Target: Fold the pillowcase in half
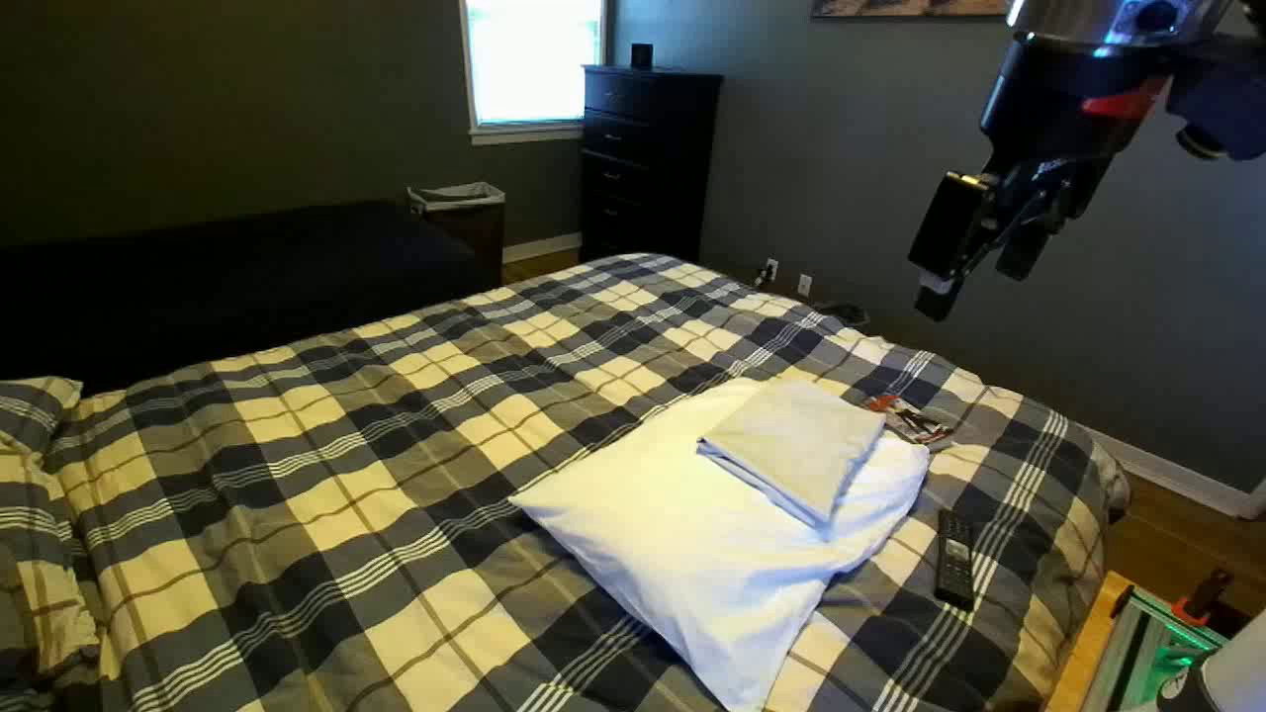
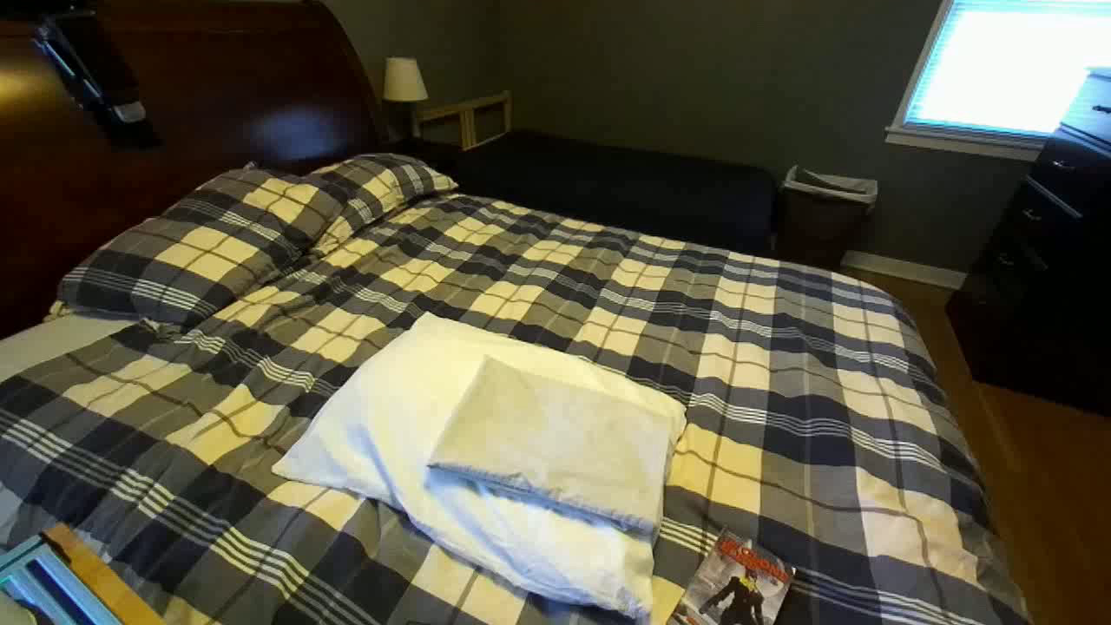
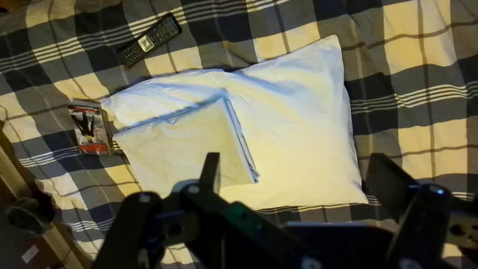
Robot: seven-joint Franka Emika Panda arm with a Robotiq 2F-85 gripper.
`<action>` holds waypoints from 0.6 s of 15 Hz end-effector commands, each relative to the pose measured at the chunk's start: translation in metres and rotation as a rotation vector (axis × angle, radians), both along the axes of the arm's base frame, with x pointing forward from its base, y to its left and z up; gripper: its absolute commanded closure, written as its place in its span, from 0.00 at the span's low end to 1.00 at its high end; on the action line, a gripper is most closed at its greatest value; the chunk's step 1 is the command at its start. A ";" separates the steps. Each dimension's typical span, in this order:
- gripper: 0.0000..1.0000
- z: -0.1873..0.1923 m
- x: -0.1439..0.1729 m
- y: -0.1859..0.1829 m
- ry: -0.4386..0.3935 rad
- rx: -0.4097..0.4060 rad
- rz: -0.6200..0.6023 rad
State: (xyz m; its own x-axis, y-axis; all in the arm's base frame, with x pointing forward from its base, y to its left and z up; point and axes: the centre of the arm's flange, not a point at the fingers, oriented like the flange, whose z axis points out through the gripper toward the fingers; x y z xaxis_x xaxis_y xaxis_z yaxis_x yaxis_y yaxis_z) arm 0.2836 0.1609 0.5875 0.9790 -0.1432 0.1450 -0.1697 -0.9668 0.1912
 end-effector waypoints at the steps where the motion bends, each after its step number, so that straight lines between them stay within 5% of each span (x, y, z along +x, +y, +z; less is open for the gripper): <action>1: 0.00 0.000 0.000 0.000 0.000 0.000 0.000; 9: 0.00 -0.002 0.005 -0.009 0.000 0.038 -0.043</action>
